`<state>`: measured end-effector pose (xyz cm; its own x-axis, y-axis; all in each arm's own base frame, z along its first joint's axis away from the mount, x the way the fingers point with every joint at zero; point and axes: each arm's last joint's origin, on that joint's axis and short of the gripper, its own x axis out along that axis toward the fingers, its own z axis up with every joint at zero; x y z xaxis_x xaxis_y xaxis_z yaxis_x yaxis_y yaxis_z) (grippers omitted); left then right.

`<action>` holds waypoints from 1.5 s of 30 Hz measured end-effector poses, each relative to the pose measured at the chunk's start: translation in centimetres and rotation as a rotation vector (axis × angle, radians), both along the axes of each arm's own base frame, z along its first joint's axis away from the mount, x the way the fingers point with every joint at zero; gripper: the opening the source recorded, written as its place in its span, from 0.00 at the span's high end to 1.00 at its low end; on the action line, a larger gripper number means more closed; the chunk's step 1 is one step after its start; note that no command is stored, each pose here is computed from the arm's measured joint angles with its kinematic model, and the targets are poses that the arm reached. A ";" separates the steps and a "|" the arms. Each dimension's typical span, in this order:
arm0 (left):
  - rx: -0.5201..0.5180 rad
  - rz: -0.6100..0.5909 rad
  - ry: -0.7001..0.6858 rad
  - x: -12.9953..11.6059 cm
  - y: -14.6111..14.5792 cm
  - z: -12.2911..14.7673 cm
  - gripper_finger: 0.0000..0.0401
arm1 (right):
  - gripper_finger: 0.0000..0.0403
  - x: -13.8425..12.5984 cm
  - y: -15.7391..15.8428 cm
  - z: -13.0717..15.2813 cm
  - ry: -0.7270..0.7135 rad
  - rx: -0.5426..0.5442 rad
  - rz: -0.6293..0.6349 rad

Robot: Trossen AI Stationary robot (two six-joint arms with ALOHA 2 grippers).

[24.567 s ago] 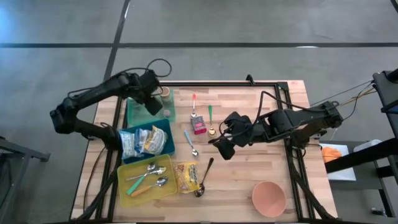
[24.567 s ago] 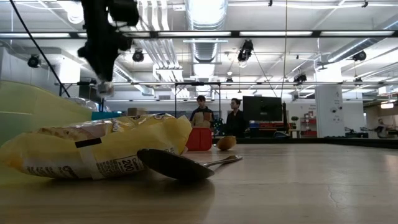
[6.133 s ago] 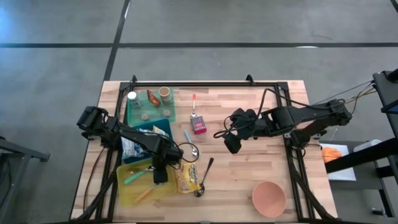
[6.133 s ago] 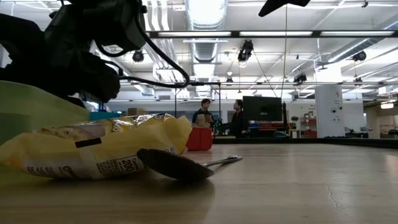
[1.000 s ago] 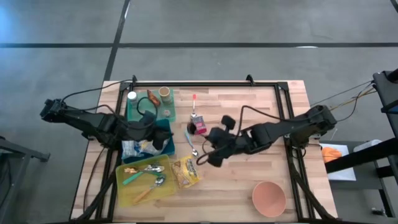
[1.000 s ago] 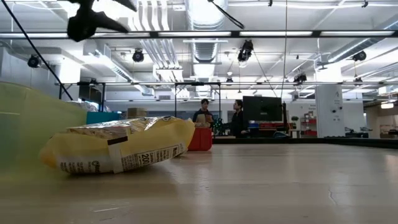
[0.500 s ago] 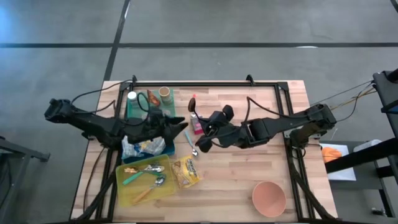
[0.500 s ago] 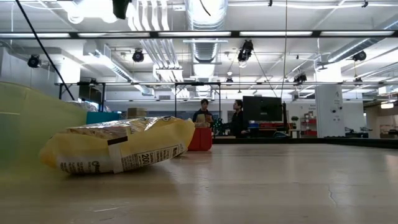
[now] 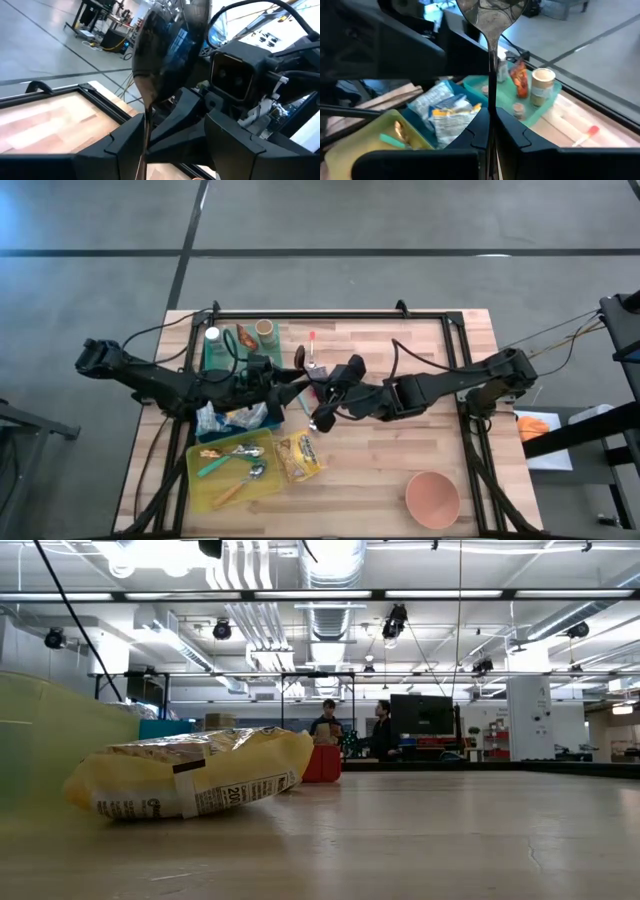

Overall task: Pick & Place Food Item
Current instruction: Put the black spoon into the yellow bin

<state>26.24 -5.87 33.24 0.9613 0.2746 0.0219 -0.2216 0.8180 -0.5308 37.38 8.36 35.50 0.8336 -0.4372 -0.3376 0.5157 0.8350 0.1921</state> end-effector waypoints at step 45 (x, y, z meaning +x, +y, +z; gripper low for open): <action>0.056 -0.148 0.290 -1.1 -0.4 2.2 0.99 | 0.42 0.5 0.2 0.1 -0.018 0.030 0.113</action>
